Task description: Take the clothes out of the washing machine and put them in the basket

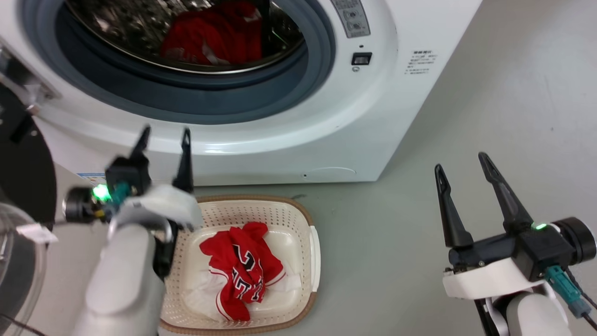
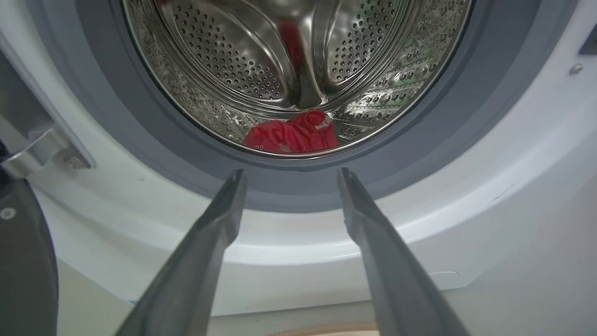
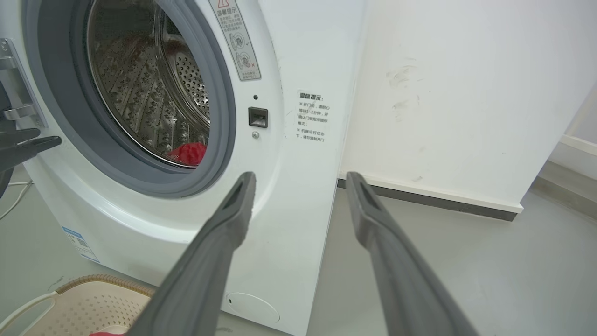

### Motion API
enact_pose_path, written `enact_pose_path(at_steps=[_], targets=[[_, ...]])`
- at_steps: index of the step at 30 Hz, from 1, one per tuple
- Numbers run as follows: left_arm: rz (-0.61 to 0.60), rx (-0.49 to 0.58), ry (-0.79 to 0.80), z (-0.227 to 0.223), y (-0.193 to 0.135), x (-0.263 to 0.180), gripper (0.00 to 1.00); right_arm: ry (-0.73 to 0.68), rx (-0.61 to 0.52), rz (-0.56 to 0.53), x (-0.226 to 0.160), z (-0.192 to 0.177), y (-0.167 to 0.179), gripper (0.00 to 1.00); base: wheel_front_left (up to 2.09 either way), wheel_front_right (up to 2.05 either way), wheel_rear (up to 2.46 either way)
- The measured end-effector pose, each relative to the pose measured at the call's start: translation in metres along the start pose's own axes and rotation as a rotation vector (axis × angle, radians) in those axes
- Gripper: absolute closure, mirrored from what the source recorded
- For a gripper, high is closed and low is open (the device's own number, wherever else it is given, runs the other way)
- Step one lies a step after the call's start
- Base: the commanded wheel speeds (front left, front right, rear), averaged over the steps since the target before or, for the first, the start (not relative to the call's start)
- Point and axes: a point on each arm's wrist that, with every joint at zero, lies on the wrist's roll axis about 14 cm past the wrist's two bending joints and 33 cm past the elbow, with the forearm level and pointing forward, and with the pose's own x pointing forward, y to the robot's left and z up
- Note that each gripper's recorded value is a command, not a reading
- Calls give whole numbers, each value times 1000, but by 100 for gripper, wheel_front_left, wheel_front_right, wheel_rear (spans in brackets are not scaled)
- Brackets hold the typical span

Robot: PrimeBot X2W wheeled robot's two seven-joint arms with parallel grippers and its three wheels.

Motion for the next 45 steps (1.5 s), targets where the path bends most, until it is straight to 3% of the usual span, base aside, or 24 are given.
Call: enact_pose_path(at_steps=[14, 26, 34, 45], targets=[[-52, 108, 95, -2, 2, 135, 0, 67, 17, -48, 17, -35, -21, 0, 0, 0, 0], [-64, 165, 240, -27, 12, 217, 0, 111, 31, -71, 32, -65, -34, 0, 0, 0, 0], [-63, 178, 364, -57, 16, 256, 0, 160, 58, -88, 32, -90, -39, 0, 0, 0, 0], [-33, 226, 624, -112, 31, 274, 0, 195, 79, -101, 31, -108, -42, 0, 0, 0, 0]])
